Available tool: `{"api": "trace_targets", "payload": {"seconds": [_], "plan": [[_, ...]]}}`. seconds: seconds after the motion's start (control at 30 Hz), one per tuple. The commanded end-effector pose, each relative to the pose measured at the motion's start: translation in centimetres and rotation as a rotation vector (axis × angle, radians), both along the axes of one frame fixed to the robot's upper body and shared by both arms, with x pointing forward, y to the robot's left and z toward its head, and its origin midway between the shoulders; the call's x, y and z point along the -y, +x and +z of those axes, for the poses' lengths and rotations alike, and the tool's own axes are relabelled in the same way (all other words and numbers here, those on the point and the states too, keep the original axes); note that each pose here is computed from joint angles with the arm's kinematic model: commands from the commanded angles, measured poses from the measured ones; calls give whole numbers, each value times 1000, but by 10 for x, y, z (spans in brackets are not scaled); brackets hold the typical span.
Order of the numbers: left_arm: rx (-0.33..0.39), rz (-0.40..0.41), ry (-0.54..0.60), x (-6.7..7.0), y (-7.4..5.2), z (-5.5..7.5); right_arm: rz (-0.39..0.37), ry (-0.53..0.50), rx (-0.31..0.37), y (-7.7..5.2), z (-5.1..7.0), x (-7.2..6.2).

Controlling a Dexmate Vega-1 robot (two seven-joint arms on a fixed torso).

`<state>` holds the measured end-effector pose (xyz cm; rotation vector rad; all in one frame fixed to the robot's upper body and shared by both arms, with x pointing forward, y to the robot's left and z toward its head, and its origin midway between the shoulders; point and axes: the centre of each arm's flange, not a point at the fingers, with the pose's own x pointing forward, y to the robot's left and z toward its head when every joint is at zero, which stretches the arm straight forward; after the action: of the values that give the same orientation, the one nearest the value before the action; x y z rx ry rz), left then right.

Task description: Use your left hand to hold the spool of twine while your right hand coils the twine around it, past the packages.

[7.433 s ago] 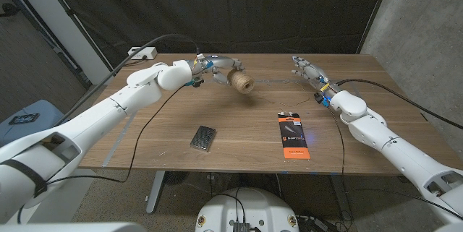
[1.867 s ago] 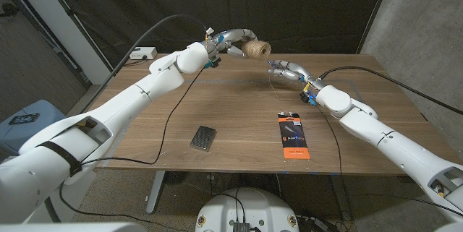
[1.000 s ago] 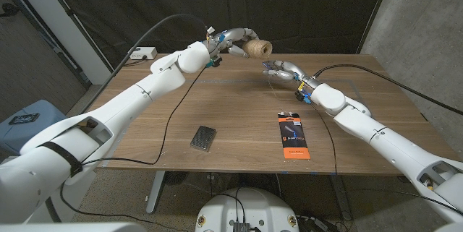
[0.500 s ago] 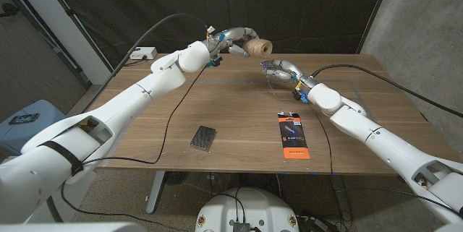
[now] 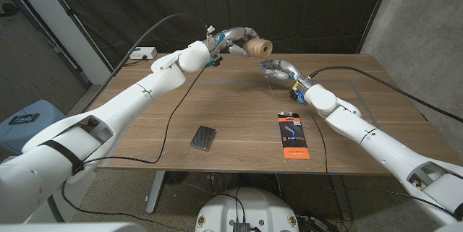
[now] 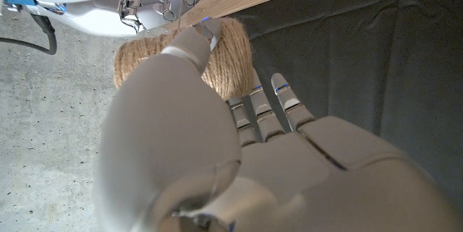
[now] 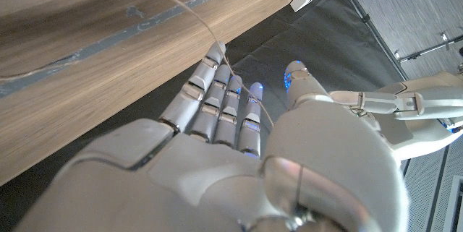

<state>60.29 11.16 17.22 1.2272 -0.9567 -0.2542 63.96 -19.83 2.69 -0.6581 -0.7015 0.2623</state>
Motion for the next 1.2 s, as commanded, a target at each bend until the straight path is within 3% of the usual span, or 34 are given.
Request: {"api": "trace_targets", "payload": {"seconds": [0.03, 0.7, 1.2], "plan": [[3, -2, 0, 3, 1, 2, -54, 52, -3, -1, -4, -5], [8, 1, -8, 5, 1, 3, -96, 71, -20, -6, -13, -17], [13, 2, -13, 8, 0, 3, -127, 97, -6, -12, -18, -19]]}}
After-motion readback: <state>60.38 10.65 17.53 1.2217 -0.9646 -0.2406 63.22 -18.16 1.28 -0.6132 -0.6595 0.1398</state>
